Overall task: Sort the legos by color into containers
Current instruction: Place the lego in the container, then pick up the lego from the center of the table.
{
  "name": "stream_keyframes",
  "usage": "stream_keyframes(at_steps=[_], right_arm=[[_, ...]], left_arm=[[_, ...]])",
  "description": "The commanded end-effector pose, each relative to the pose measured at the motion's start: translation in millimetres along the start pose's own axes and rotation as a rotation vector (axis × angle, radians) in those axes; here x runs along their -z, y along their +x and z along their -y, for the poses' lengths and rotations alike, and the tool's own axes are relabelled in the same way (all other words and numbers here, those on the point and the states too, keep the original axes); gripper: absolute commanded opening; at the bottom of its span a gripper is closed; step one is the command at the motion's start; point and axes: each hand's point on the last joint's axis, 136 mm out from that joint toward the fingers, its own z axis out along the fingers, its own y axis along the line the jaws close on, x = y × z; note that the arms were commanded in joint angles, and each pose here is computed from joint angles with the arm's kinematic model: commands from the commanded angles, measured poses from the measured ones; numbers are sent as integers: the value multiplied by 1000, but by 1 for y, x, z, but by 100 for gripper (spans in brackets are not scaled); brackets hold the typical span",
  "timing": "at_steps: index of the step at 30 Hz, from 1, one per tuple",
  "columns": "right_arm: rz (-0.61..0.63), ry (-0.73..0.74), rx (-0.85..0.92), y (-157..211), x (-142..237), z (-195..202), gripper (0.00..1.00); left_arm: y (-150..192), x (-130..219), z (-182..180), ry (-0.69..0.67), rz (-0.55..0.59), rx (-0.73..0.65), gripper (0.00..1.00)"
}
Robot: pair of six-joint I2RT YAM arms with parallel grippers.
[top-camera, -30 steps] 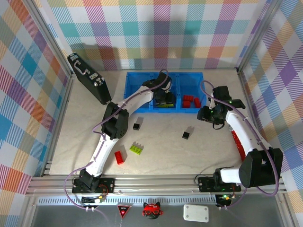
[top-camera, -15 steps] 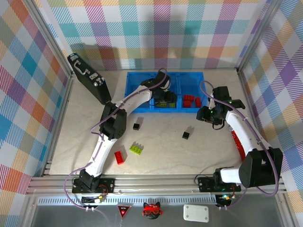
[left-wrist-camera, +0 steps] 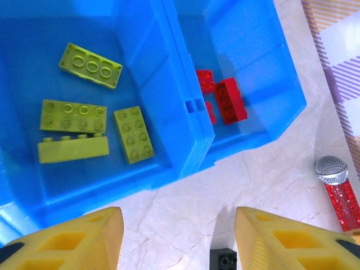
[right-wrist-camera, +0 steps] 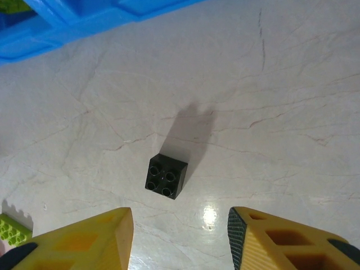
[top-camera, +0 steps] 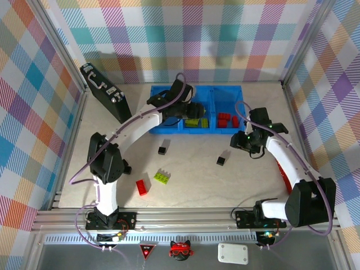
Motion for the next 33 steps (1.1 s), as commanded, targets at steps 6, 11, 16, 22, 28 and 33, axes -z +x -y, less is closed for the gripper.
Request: stream_keyframes(at_steps=[6,11,16,22,28,33], right_arm=[[-51,52,4,20,-28,-16,50],[-51,130,-30,23,-41,-16,50],[-38,165,-57,27,-51,-19,53],[-54,196,-70,34,-63,-22,57],[-67,239,-95,38,-71,-18,60],[-94,240,-98,43,-79,-20,62]], left_arm=[[37,33,-26,-59,15,-25,54],[59,47,-43,-101,10,-25,54],[75,55,-59,-146,-2,-30,55],[87,61,-69,-162,1,-22,55],[92,66,-76,-179,11,-16,55],[94,70,-82,-201,17,-9,55]])
